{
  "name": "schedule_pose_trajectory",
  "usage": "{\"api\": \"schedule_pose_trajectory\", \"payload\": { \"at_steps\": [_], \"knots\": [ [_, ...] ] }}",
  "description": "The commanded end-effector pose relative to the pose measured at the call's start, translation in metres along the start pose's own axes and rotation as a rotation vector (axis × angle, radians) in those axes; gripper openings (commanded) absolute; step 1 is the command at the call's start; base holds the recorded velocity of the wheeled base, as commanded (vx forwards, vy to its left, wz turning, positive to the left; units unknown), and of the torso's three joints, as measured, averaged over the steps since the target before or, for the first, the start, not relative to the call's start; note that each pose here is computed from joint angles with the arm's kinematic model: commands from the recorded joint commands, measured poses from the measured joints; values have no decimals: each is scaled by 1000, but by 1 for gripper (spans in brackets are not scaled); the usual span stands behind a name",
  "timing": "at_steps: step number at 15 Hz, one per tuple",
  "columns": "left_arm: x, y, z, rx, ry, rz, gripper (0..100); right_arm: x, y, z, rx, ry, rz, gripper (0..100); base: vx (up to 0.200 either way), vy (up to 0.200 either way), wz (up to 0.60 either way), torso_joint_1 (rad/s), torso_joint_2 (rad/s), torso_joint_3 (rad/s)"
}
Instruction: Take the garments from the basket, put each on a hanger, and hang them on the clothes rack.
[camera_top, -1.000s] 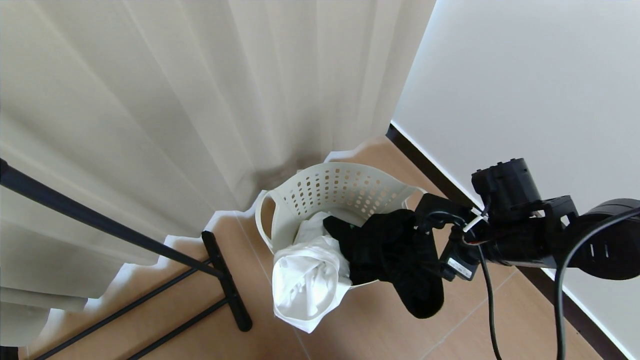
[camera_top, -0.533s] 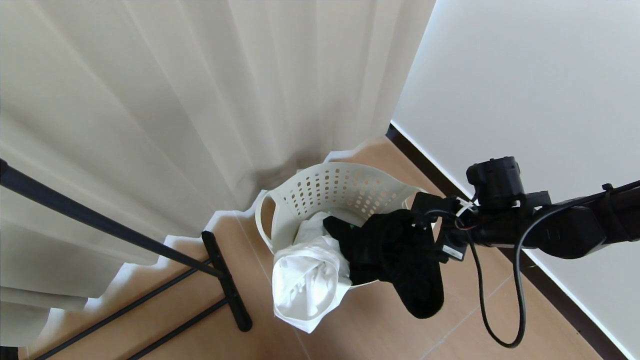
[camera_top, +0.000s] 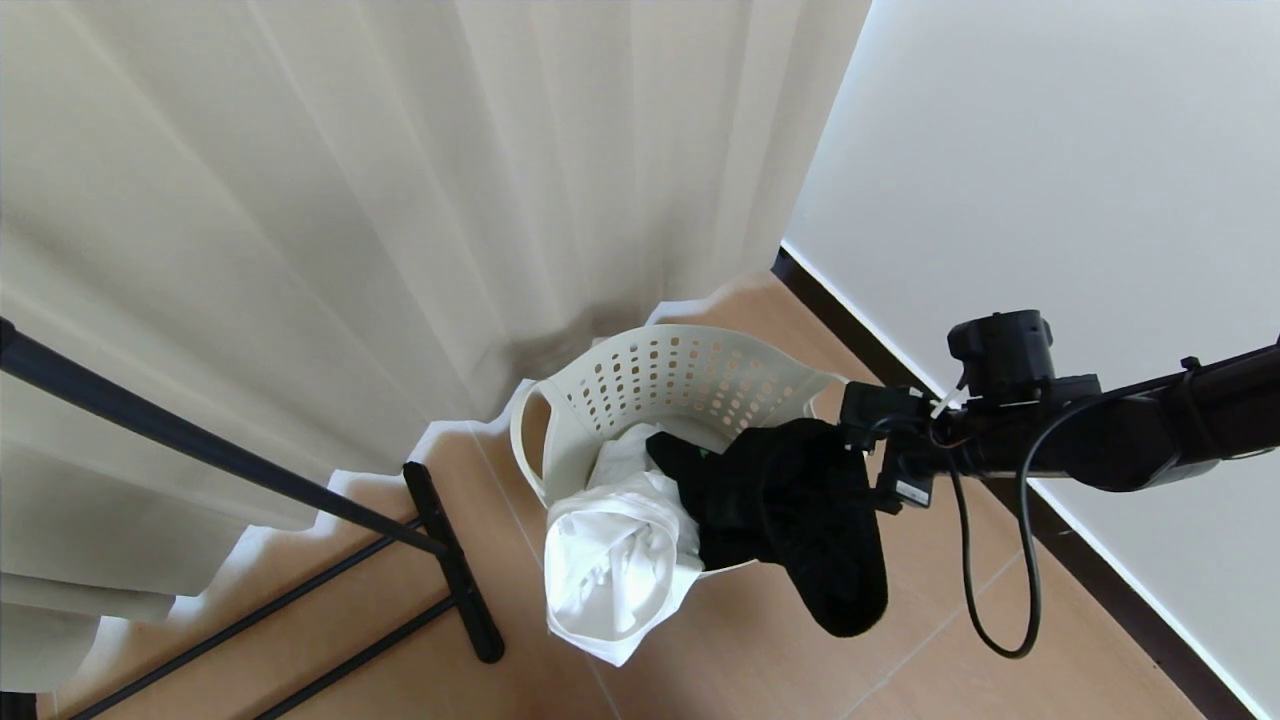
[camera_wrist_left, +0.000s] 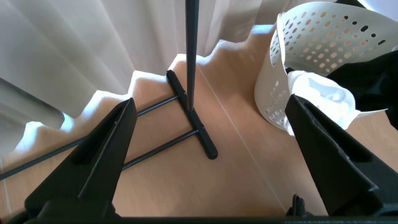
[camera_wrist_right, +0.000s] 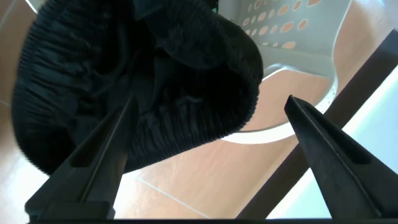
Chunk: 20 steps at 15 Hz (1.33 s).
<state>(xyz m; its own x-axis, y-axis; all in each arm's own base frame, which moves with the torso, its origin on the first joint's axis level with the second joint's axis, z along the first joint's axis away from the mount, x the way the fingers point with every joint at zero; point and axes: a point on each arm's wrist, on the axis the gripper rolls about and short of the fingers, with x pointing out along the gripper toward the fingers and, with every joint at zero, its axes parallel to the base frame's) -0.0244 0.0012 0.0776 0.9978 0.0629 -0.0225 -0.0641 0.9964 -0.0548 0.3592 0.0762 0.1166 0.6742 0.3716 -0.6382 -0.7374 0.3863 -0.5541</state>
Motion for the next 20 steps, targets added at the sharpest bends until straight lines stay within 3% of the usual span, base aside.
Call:
{"api": "schedule_pose_trajectory", "payload": {
  "at_steps": [1,9,10,20],
  "knots": [
    [0,0,0,-1,-1,0,100,13,-5,-5,-3,8,2,100,0,0,0,0,0,0],
    [0,0,0,-1,-1,0,100,27,-14,-8,7,8,-12,100,0,0,0,0,0,0],
    [0,0,0,-1,-1,1,100,27,-16,-8,12,4,-19,0,0,0,0,0,0,0],
    [0,0,0,-1,0,0,100,26,-18,-5,31,-3,-24,0,0,0,0,0,0,0]
  ]
}}
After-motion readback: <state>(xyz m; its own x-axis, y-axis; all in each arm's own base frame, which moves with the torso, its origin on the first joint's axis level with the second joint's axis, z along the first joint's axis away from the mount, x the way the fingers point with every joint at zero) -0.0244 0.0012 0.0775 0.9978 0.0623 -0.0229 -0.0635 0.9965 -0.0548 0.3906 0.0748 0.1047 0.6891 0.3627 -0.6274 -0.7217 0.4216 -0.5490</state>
